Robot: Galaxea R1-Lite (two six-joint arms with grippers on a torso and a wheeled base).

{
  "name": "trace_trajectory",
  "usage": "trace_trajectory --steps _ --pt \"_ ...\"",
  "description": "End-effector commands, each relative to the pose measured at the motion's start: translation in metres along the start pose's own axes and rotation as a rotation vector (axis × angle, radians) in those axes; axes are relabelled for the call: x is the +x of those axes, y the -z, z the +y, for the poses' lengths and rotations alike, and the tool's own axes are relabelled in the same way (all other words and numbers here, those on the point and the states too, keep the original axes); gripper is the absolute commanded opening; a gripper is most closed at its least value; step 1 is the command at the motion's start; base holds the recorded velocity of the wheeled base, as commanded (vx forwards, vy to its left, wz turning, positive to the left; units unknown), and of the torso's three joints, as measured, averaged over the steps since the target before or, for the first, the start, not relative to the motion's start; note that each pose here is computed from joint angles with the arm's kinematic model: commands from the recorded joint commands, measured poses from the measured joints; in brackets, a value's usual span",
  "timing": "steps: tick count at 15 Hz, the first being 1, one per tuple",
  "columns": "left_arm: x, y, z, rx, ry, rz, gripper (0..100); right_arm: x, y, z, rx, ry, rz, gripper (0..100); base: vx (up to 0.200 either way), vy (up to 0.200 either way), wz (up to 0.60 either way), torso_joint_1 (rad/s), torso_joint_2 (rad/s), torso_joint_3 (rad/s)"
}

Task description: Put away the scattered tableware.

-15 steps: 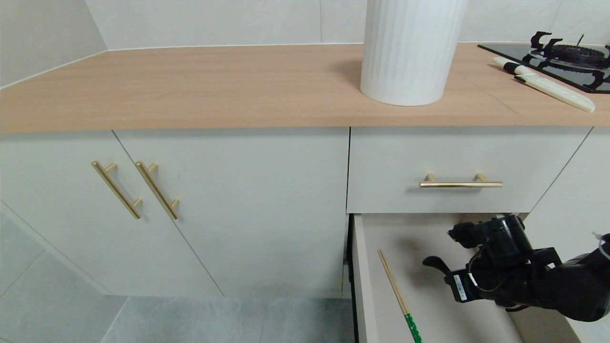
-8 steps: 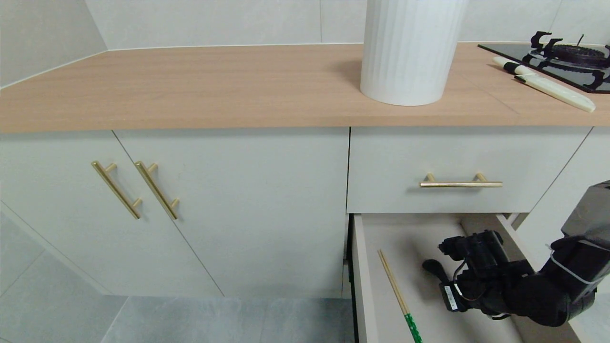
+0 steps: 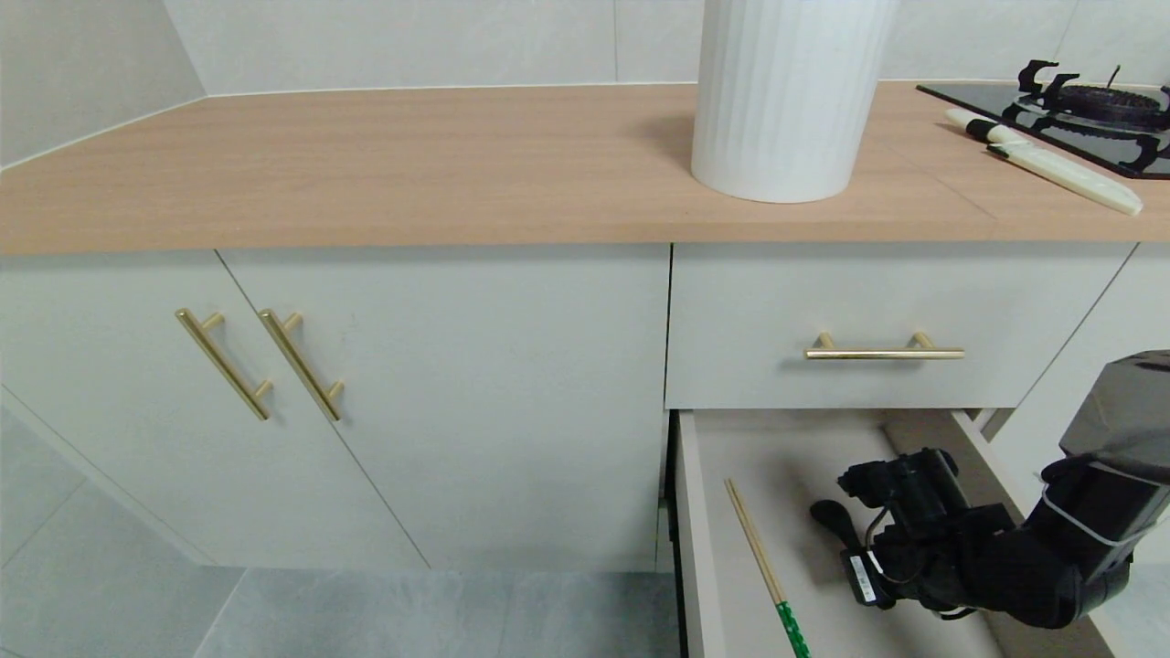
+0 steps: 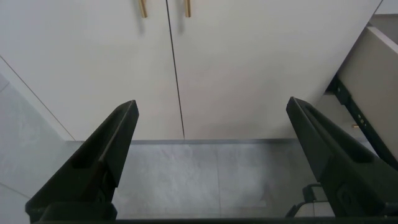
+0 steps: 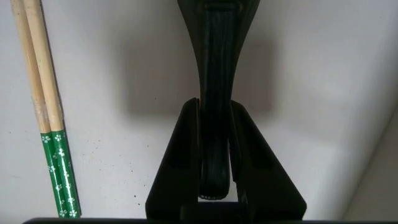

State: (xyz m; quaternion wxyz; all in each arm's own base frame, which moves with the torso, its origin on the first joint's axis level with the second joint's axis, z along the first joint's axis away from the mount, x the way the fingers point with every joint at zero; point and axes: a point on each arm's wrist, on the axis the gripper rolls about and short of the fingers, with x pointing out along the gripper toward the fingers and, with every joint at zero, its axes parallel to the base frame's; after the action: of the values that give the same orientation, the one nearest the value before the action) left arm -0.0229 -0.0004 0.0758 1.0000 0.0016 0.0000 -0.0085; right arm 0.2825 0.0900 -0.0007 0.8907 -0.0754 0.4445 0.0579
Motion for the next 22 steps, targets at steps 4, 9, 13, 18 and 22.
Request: trace_trajectory --steps 4,9,13,18,22 --pt "0.0 0.0 0.0 0.0 0.0 0.002 100 -0.002 -0.001 0.0 0.002 -0.001 -0.007 100 0.0 0.0 0.0 0.0 0.0 0.0" --pt "0.0 0.0 0.0 0.0 0.0 0.0 100 -0.04 -0.02 -0.011 0.038 0.029 -0.14 100 0.0 0.0 0.0 0.0 0.0 0.0" --pt "0.0 0.0 0.0 0.0 0.0 0.0 100 -0.139 -0.035 -0.021 0.056 0.002 -0.352 100 0.0 0.0 0.0 0.0 0.0 0.0" --pt "0.0 0.0 0.0 0.0 0.0 0.002 100 -0.207 -0.012 -0.024 0.037 -0.034 -0.345 100 0.0 0.0 0.0 0.0 0.0 0.0" --pt "0.0 0.0 0.0 0.0 0.0 0.002 100 -0.231 0.006 -0.029 0.06 -0.036 -0.38 100 0.0 0.0 0.0 0.0 0.0 0.0"
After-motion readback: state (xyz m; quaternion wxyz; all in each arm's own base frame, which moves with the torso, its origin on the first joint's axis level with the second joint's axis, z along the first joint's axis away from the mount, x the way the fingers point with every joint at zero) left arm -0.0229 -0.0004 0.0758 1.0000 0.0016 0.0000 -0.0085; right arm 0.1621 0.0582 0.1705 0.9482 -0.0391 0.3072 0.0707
